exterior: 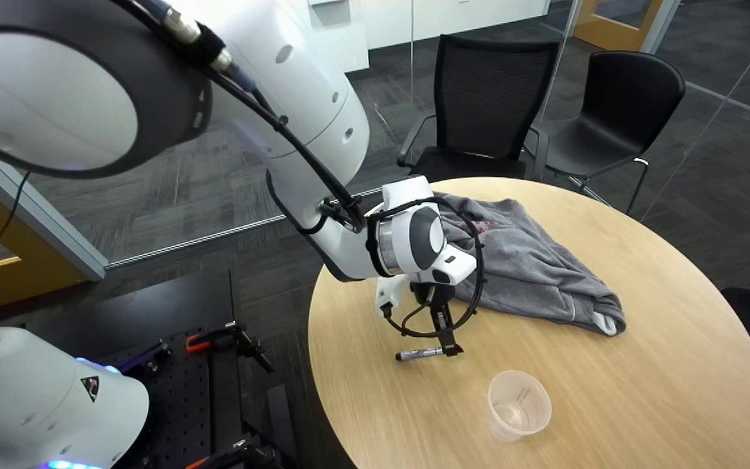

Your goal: Pick the marker from the cup and put it on the table

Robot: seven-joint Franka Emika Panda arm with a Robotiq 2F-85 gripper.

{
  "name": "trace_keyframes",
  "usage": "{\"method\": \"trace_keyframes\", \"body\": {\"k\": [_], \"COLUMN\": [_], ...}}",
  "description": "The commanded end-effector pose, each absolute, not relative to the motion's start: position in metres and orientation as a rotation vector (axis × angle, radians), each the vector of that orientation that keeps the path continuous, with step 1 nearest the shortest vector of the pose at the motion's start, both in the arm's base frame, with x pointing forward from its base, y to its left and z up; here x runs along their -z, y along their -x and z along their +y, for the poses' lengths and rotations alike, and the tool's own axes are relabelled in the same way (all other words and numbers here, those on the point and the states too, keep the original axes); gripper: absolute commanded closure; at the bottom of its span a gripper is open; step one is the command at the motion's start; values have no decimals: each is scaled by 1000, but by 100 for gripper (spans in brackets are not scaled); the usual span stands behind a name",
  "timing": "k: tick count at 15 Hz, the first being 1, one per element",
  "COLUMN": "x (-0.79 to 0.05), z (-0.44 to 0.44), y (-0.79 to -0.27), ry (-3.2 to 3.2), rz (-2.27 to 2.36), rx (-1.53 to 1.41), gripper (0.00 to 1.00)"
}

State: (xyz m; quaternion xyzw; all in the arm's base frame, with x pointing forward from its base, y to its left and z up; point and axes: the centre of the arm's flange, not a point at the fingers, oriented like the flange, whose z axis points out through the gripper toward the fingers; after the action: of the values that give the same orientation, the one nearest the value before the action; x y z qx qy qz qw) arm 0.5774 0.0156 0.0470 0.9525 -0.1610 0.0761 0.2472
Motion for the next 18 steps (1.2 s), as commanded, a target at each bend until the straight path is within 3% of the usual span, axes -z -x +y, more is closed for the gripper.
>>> {"method": "trace_keyframes", "body": {"k": [1,8,18], "x": [-46,-89,-170], "z": [18,31,54], "y": [-589,-569,-532], "ry": [-2568,-2505,-2450], "rz": [-384,-350,-368], "rx": [-197,-400,-733], "gripper": [50,1,0]}}
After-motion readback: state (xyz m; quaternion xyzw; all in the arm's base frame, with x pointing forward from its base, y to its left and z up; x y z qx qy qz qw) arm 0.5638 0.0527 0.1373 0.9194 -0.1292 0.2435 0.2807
